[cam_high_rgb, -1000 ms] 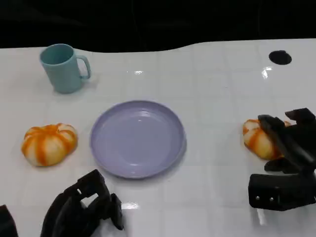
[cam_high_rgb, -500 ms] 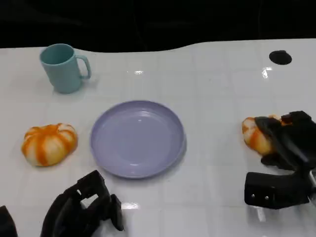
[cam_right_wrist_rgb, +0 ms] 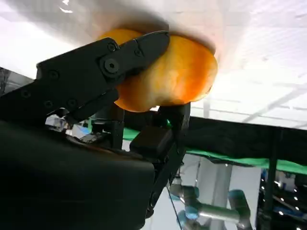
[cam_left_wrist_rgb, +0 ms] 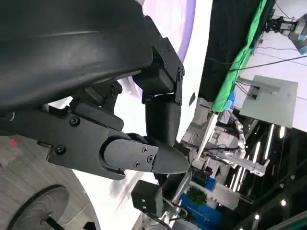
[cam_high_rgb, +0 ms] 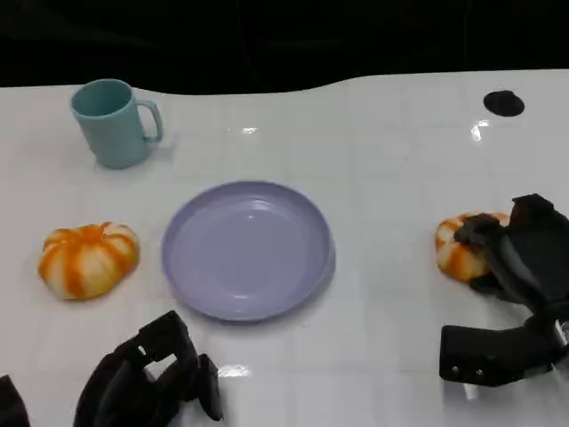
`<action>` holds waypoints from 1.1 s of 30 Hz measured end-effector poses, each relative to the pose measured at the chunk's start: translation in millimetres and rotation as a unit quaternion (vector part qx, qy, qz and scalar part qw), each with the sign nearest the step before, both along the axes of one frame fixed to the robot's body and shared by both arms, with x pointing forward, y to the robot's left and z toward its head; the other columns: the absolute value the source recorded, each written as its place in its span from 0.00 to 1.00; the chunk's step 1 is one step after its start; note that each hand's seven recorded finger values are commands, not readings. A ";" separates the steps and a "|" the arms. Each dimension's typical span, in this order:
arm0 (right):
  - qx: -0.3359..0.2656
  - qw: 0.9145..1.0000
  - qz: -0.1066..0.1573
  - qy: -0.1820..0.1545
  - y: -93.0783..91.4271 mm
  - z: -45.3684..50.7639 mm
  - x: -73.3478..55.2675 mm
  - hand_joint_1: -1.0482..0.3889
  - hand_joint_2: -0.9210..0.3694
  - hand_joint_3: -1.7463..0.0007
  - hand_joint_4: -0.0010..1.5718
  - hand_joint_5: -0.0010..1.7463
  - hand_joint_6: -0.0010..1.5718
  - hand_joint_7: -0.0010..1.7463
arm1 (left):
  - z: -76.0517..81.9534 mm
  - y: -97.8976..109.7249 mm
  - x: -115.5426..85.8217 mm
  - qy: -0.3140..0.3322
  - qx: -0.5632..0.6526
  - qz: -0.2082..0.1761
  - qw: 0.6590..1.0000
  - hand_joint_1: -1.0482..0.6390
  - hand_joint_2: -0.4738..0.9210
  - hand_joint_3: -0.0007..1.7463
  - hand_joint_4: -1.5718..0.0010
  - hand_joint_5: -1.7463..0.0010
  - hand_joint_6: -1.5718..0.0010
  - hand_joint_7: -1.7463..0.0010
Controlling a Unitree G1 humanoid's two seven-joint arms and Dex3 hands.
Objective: Grasp the bread from the table and place it into the plate.
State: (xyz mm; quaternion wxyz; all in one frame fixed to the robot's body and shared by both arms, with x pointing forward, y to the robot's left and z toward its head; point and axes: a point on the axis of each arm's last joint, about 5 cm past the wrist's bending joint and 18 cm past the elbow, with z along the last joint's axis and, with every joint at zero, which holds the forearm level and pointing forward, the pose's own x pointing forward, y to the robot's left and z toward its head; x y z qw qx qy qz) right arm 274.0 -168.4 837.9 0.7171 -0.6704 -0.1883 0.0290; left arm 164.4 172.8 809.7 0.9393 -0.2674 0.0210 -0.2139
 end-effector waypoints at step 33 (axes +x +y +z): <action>0.208 0.961 0.145 -0.110 54.5 49.8 14.9 0.64 0.57 0.10 0.66 1.00 0.50 1.00 | 1.0 -0.4 0.4 0.004 0.001 -0.001 1.000 0.24 1.00 0.14 0.49 0.00 0.59 0.05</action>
